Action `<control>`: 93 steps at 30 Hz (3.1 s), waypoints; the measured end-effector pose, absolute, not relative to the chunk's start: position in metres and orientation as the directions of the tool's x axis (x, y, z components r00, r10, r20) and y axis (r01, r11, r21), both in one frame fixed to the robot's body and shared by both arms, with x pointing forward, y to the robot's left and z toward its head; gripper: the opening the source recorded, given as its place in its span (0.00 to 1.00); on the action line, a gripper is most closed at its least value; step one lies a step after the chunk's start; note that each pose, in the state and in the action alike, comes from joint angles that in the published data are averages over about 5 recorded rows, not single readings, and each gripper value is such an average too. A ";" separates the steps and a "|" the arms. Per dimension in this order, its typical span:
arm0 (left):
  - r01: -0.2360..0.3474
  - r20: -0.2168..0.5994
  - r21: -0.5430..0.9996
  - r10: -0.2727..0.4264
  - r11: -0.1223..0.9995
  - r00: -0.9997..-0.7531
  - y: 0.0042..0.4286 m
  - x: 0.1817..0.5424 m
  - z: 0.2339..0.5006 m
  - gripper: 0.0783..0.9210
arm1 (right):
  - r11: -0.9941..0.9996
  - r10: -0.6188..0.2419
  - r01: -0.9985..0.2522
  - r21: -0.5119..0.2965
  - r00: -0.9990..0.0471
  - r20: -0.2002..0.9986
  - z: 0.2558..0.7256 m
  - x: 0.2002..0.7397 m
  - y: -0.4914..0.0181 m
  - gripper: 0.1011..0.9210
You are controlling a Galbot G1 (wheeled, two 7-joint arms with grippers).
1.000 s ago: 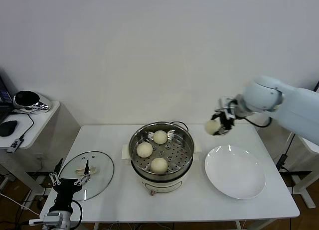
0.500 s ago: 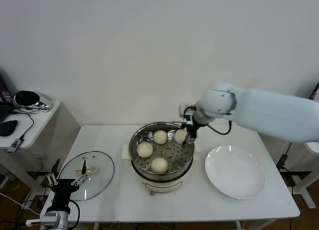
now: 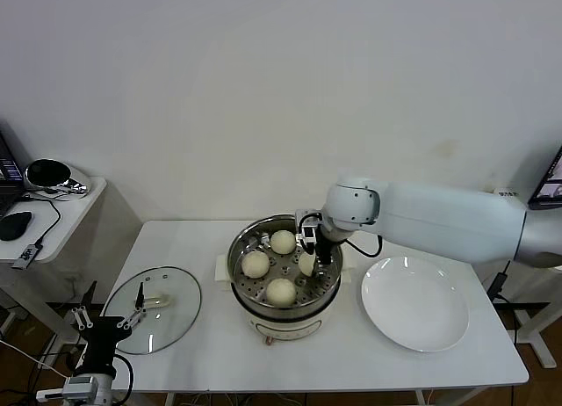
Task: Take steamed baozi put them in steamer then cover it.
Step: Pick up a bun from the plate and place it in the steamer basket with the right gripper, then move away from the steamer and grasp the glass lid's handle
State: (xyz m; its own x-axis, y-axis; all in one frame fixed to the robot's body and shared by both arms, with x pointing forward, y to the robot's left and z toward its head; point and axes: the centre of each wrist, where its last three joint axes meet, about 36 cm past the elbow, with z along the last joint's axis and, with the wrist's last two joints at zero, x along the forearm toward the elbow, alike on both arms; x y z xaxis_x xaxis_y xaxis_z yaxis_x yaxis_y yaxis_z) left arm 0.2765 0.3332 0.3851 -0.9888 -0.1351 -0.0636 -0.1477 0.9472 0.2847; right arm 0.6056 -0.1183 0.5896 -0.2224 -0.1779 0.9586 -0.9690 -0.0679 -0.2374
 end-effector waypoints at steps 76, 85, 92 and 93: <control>0.055 0.061 0.976 -0.024 0.211 -0.998 0.392 0.288 0.318 0.88 | 0.950 0.219 0.232 -0.210 -0.972 -0.084 0.355 0.302 -0.381 0.88; 0.140 0.141 0.990 0.017 -0.021 -0.990 0.408 0.309 0.304 0.88 | 0.919 0.323 0.332 -0.212 -0.943 -0.076 0.357 0.278 -0.393 0.88; 0.148 0.152 0.984 0.037 -0.104 -0.988 0.411 0.329 0.293 0.88 | 0.901 0.366 0.372 -0.225 -0.928 -0.068 0.358 0.266 -0.400 0.88; 0.148 0.153 0.983 0.038 -0.111 -0.988 0.411 0.332 0.292 0.88 | 0.899 0.370 0.375 -0.227 -0.927 -0.066 0.358 0.265 -0.401 0.88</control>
